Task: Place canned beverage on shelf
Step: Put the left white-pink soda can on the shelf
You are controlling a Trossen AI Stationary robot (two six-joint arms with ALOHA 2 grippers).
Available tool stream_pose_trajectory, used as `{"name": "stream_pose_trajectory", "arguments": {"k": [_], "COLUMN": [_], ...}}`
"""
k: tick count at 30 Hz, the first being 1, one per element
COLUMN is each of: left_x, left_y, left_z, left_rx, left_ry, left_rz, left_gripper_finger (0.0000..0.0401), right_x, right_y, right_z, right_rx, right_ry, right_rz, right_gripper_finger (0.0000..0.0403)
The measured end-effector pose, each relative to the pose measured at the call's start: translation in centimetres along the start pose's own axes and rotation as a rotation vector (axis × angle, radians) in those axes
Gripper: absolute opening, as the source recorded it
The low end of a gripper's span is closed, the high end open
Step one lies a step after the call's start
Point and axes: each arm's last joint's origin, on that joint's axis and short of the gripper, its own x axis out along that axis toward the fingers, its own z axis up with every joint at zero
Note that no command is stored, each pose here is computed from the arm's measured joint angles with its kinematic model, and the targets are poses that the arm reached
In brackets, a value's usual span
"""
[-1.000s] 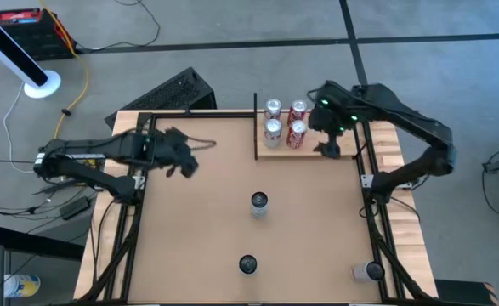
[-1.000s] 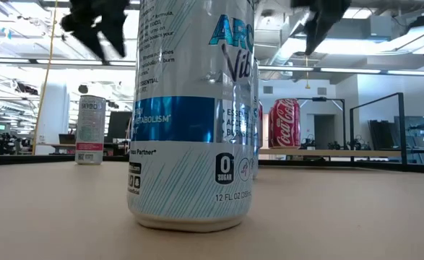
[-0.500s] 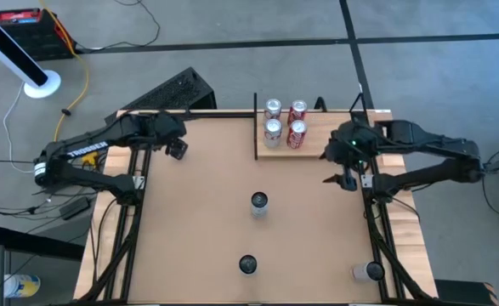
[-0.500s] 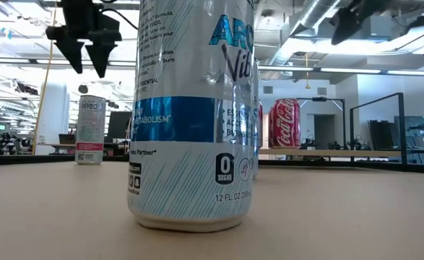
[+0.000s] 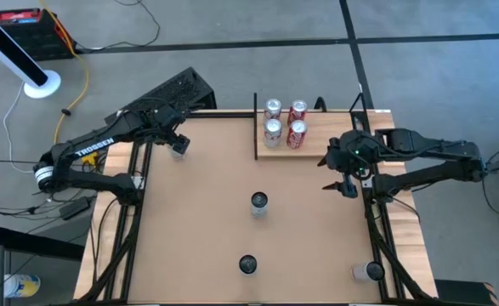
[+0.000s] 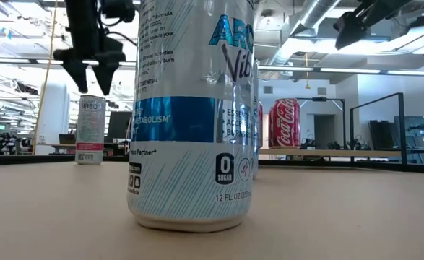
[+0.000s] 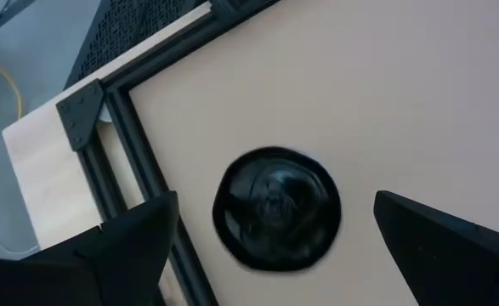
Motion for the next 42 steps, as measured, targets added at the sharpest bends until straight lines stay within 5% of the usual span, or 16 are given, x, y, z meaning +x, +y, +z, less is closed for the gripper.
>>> {"name": "stream_pose_trajectory", "arguments": {"k": [18, 29, 37, 42], "left_x": [4.1, 4.2, 2.1, -1.7], "left_y": [0.5, 0.0, -4.0, -8.1], "left_z": [-1.2, -1.6, -2.2, -2.4], "left_rx": [-0.008, 0.038, 0.227, 0.479], "left_ry": [0.033, 0.069, 0.027, -0.191], "left_rz": [-0.071, -0.156, -0.453, -0.692], "left_gripper_finger": [0.0369, 0.0236, 0.0235, 0.0235], "right_x": [0.0, 0.2, 0.3, 3.2], "right_y": [-0.1, -0.1, -0.2, -0.5], "right_z": [0.5, 0.7, 2.0, 2.3], "right_rx": [-0.024, -0.041, -0.119, -0.185], "right_ry": [-0.052, -0.058, -0.213, -0.414], "right_rz": [-0.007, -0.007, -0.028, -0.007], "right_gripper_finger": [0.0395, 0.0395, 0.0395, 0.0395]}}
